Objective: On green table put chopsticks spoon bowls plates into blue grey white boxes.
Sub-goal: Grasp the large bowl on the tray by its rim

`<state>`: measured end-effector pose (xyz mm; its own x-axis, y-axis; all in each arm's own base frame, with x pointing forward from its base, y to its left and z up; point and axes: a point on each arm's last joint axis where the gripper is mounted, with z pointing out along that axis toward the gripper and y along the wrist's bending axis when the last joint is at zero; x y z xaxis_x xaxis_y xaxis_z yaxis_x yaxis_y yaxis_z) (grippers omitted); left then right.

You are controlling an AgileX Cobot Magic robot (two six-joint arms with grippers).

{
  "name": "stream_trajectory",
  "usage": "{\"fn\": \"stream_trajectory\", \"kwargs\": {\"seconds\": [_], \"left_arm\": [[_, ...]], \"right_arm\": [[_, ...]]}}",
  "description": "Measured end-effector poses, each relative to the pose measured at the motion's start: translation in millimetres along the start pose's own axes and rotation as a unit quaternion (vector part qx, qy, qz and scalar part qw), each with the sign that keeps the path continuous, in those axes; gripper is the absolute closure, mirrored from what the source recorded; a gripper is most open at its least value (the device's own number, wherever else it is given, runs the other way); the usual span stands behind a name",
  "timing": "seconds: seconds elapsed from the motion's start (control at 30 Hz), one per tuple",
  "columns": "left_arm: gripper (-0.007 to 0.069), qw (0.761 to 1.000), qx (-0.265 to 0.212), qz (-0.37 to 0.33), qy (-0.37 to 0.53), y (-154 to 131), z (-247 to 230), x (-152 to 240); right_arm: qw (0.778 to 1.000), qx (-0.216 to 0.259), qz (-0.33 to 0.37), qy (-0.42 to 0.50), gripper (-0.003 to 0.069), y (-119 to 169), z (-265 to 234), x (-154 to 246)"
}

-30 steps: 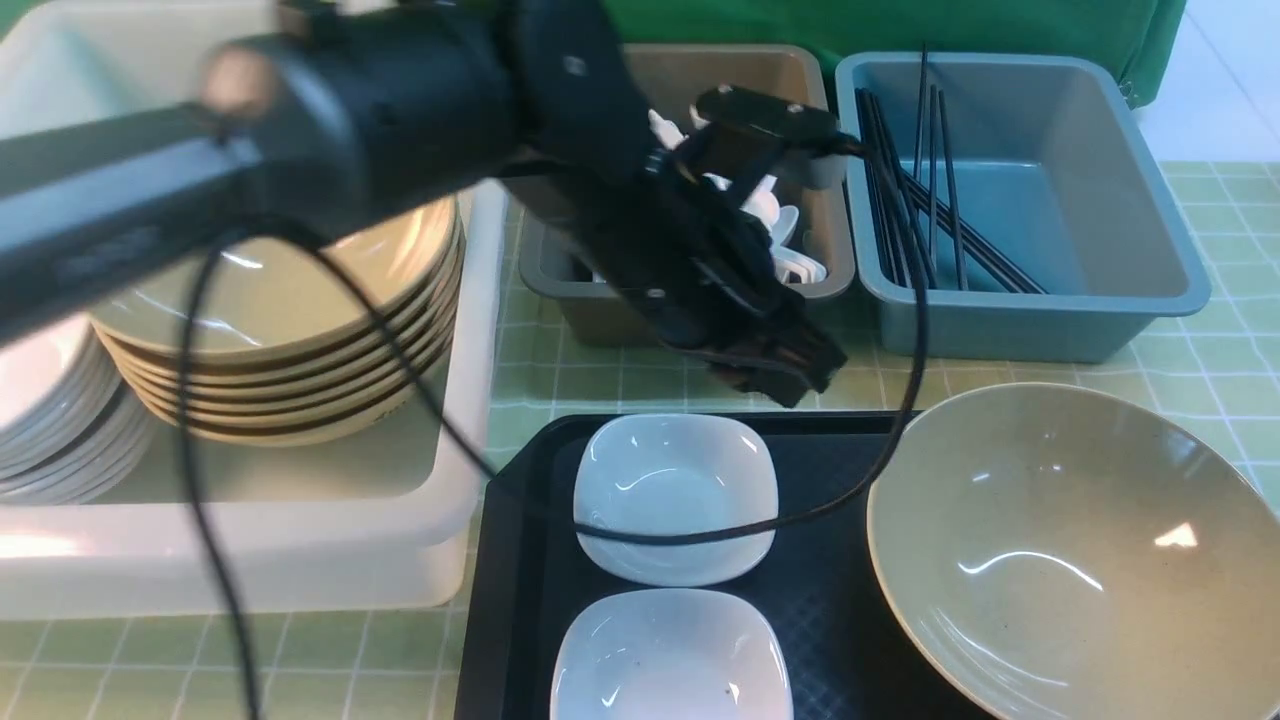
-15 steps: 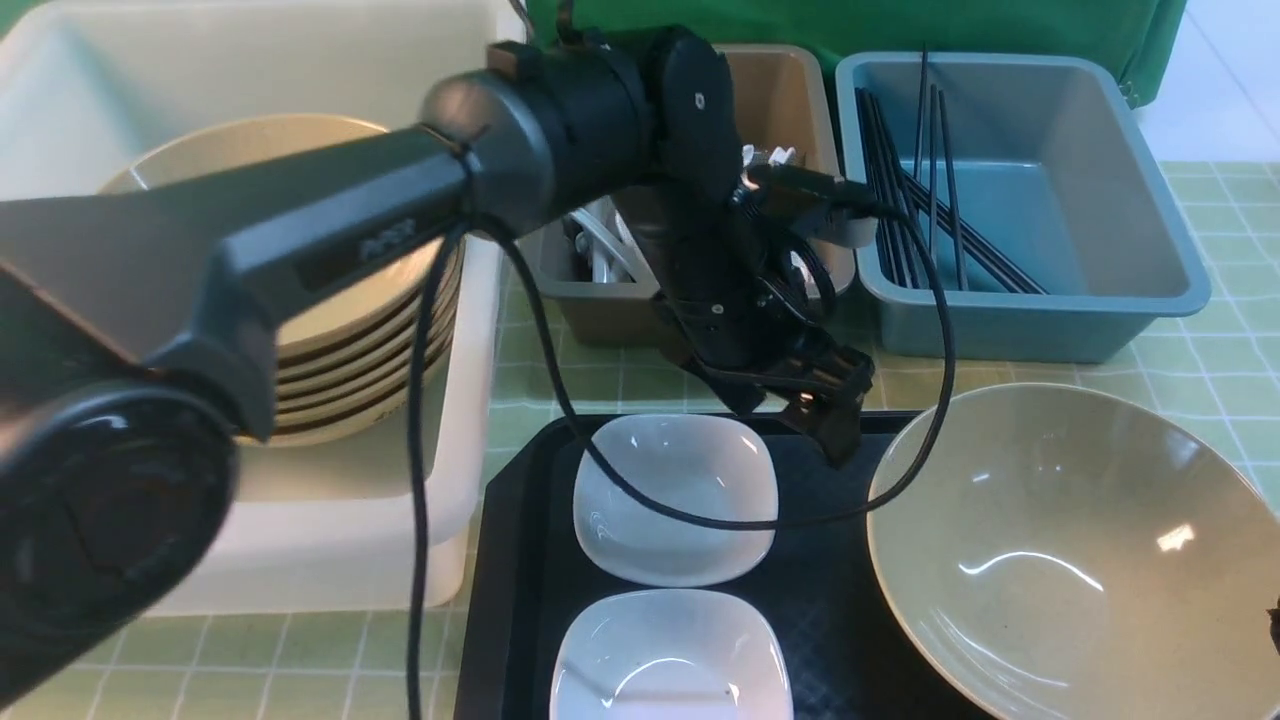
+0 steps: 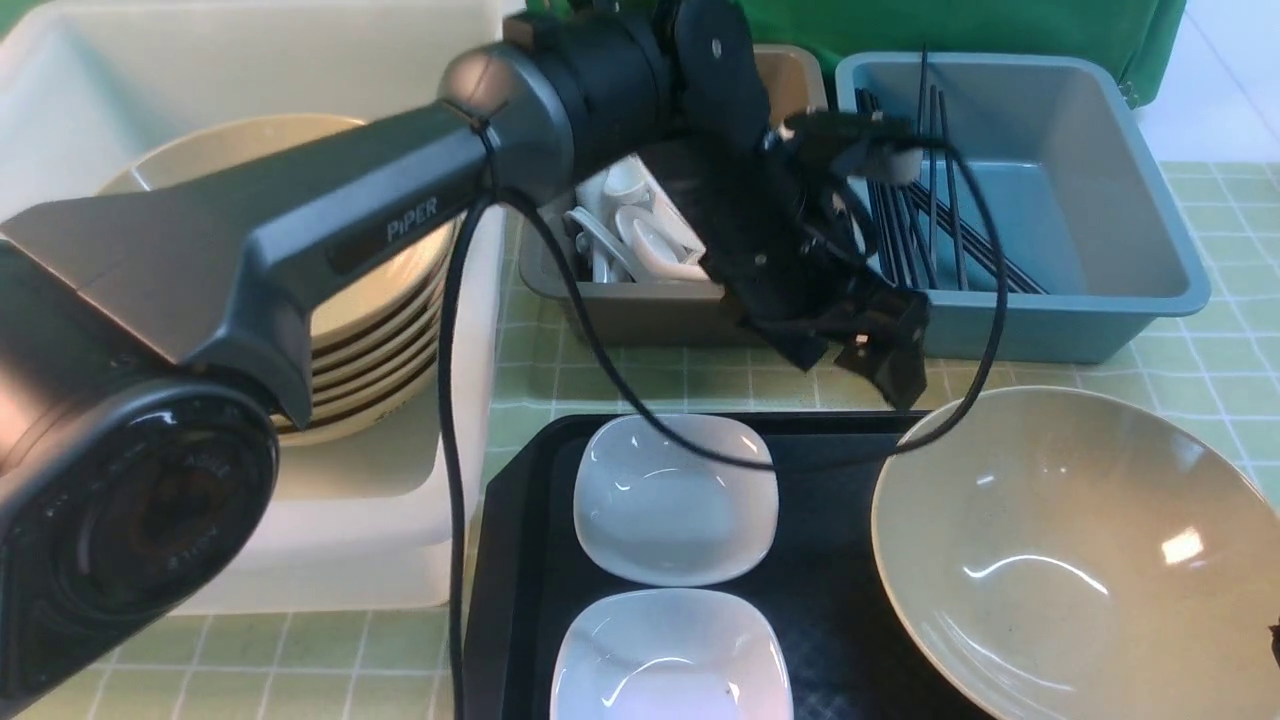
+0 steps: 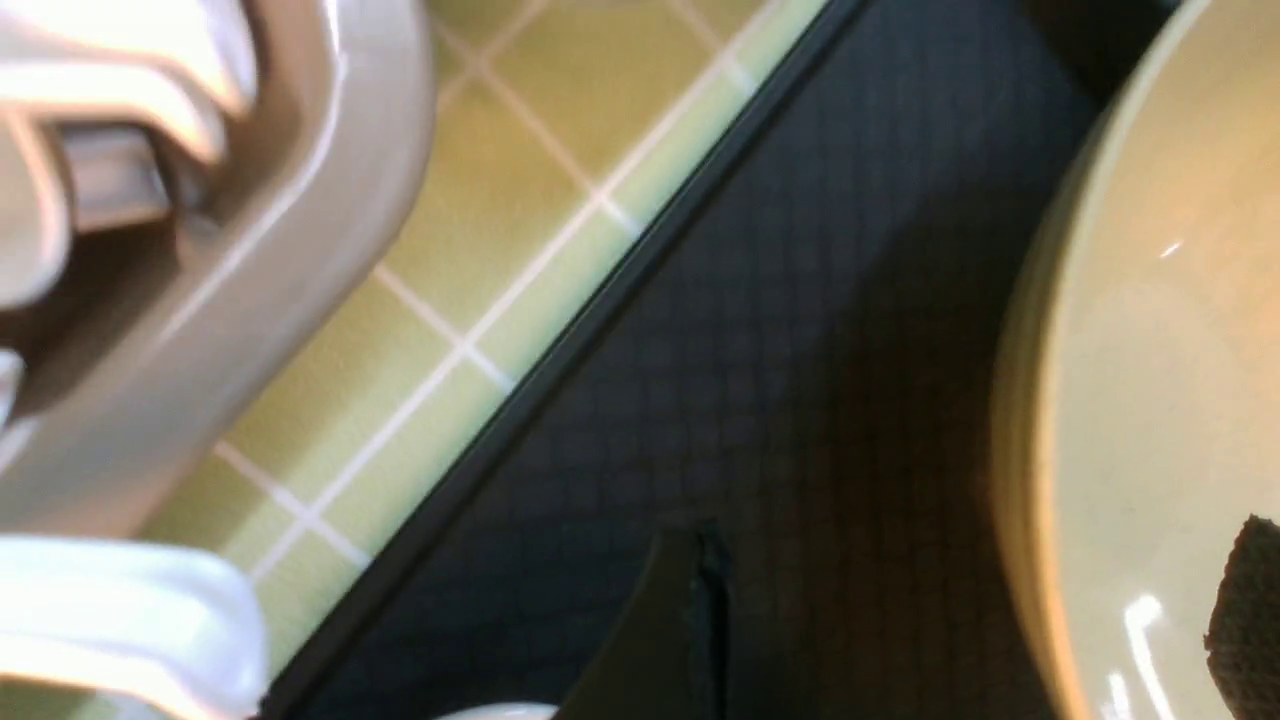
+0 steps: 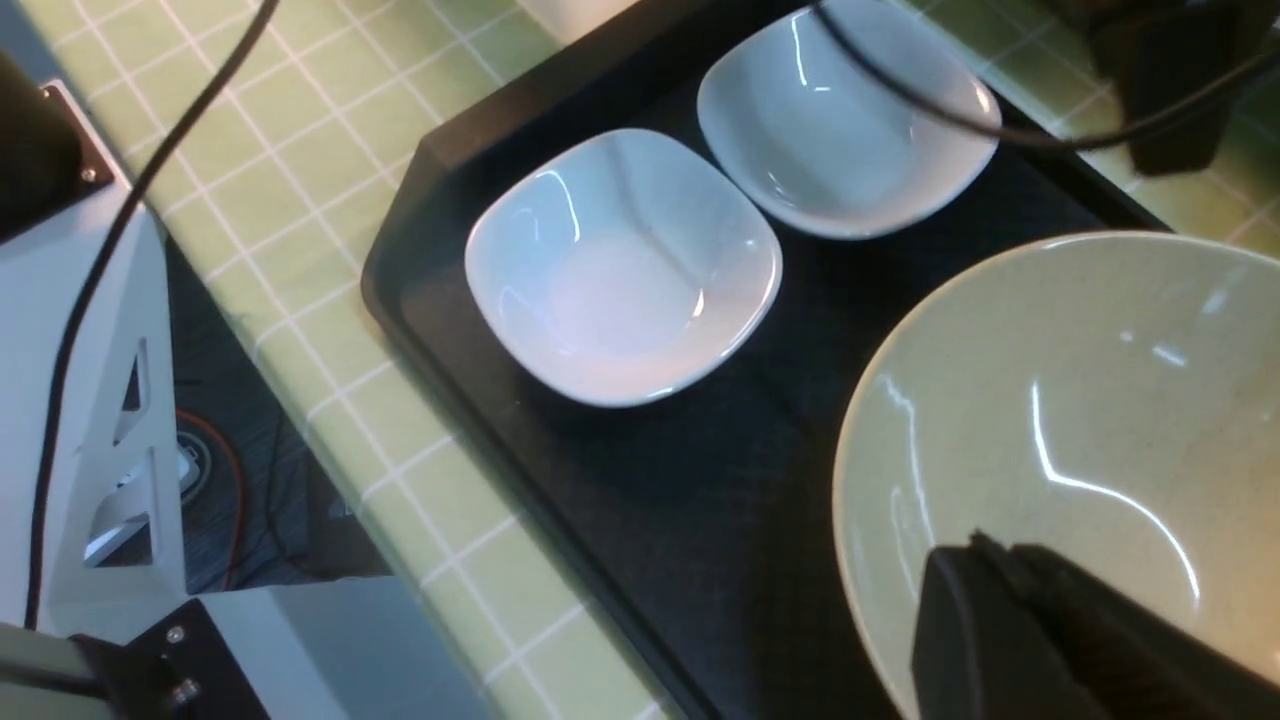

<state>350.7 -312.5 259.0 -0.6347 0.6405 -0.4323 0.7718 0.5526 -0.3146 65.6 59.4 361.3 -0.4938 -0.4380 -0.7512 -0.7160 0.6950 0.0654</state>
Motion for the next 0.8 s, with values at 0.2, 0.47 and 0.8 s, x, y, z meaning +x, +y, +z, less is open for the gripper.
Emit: {"fn": "stream_trajectory", "kwargs": {"seconds": [0.2, 0.47, 0.8], "left_arm": [[0.002, 0.999, 0.038, -0.025, 0.009, 0.0, 15.6, 1.3], [0.0125, 0.99, 0.13, -0.043, 0.037, 8.1, 70.5, 11.8], [0.0595, 0.985, 0.163, -0.034, 0.047, 10.0, 75.8, 15.7]], "right_arm": [[1.0, 0.003, -0.001, -0.007, 0.0636, -0.6, 0.0, -1.2], [1.0, 0.003, -0.001, -0.007, 0.0634, -0.6, 0.0, -1.3], [1.0, 0.016, -0.005, -0.016, 0.0624, -3.0, -0.1, -2.9]]}}
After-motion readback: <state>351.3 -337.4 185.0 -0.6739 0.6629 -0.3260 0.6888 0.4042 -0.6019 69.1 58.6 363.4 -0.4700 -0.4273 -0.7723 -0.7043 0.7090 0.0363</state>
